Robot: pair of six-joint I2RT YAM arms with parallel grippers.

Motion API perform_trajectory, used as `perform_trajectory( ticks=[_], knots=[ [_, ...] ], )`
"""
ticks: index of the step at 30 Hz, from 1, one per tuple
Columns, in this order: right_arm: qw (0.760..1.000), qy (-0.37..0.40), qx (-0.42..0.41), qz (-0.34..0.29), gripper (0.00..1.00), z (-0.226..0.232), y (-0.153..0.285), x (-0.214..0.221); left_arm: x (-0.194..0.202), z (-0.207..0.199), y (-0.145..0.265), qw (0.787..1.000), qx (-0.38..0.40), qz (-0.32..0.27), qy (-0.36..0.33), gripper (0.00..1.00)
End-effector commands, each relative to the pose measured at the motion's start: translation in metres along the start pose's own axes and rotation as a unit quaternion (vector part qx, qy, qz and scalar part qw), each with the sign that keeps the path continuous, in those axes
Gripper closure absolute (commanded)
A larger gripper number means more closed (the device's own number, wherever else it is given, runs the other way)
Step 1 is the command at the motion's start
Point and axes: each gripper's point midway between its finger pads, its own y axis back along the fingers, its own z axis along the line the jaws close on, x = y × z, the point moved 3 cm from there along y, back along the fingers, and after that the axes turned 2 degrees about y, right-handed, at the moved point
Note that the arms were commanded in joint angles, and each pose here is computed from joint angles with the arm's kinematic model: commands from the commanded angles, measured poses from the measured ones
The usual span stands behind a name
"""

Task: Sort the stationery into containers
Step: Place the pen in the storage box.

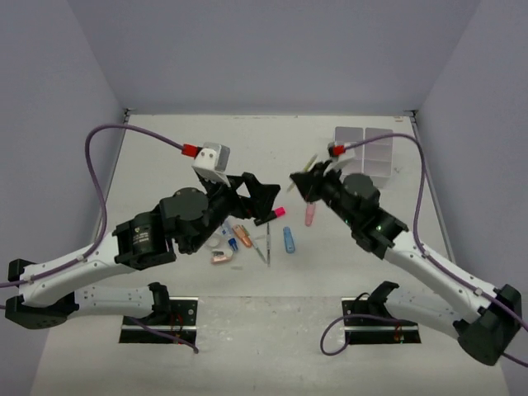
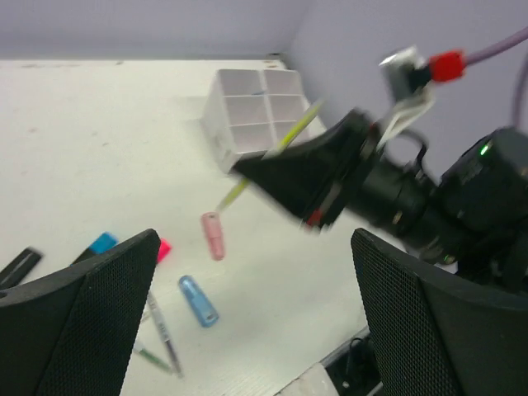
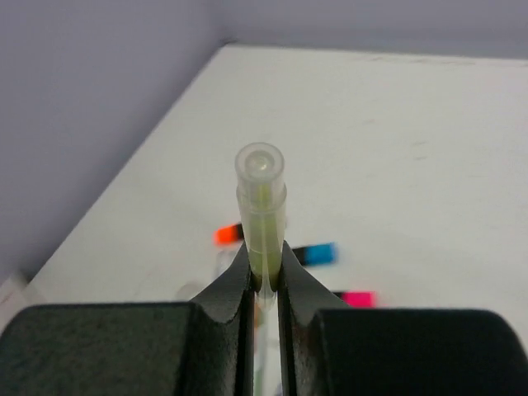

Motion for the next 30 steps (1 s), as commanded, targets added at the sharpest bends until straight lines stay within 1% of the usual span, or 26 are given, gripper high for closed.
perform_trajectory(
  ticks=[1,2,5,6,7,8,9,10,12,16,22,24,26,27,29,30],
  knots=[
    [0.941,-0.040,0.321,-0.104,1.00,-0.143,-0.003,-0.073,0.028,0.068,0.015,0.982,-0.187,0.034,-0.022,0.00],
    [0.923,-0.047,0.364,-0.113,1.00,-0.171,-0.001,-0.083,0.039,0.072,0.016,0.980,-0.191,0.051,-0.031,0.00],
    [0.892,-0.054,0.432,-0.118,1.00,-0.224,-0.016,-0.100,0.077,0.085,0.019,0.975,-0.185,0.106,-0.060,0.00],
    [0.885,-0.056,0.444,-0.132,1.00,-0.238,-0.016,-0.117,0.089,0.089,0.020,0.973,-0.185,0.122,-0.070,0.00],
    [0.881,-0.057,0.452,-0.124,1.00,-0.256,-0.027,-0.119,0.097,0.094,0.022,0.970,-0.187,0.132,-0.076,0.00],
    [0.878,-0.056,0.463,-0.109,1.00,-0.270,-0.032,-0.109,0.099,0.095,0.023,0.970,-0.186,0.136,-0.076,0.00],
    [0.878,-0.053,0.462,-0.114,1.00,-0.276,-0.038,-0.119,0.105,0.099,0.026,0.968,-0.187,0.146,-0.079,0.00],
    [0.878,-0.053,0.465,-0.098,1.00,-0.288,-0.049,-0.111,0.109,0.101,0.028,0.967,-0.186,0.152,-0.081,0.00],
    [0.880,-0.053,0.462,-0.098,1.00,-0.300,-0.059,-0.119,0.118,0.104,0.030,0.966,-0.182,0.164,-0.083,0.00],
    [0.882,-0.055,0.463,-0.073,1.00,-0.324,-0.083,-0.107,0.125,0.111,0.035,0.965,-0.190,0.167,-0.074,0.00],
    [0.878,-0.055,0.473,-0.053,1.00,-0.344,-0.097,-0.089,0.126,0.119,0.043,0.964,-0.194,0.166,-0.068,0.00],
    [0.877,-0.056,0.476,-0.043,0.98,-0.348,-0.097,-0.079,0.127,0.122,0.047,0.963,-0.199,0.169,-0.069,0.00],
    [0.877,-0.065,0.475,-0.034,0.95,-0.349,-0.097,-0.067,0.125,0.129,0.052,0.960,-0.213,0.166,-0.072,0.00],
    [0.879,-0.066,0.470,-0.037,0.88,-0.347,-0.097,-0.067,0.124,0.131,0.054,0.960,-0.218,0.164,-0.070,0.00],
    [0.882,-0.068,0.464,-0.037,0.69,-0.346,-0.096,-0.063,0.121,0.138,0.058,0.957,-0.235,0.157,-0.072,0.00],
    [0.884,-0.067,0.462,-0.035,0.65,-0.345,-0.096,-0.061,0.120,0.142,0.060,0.955,-0.243,0.154,-0.075,0.00]
  ],
)
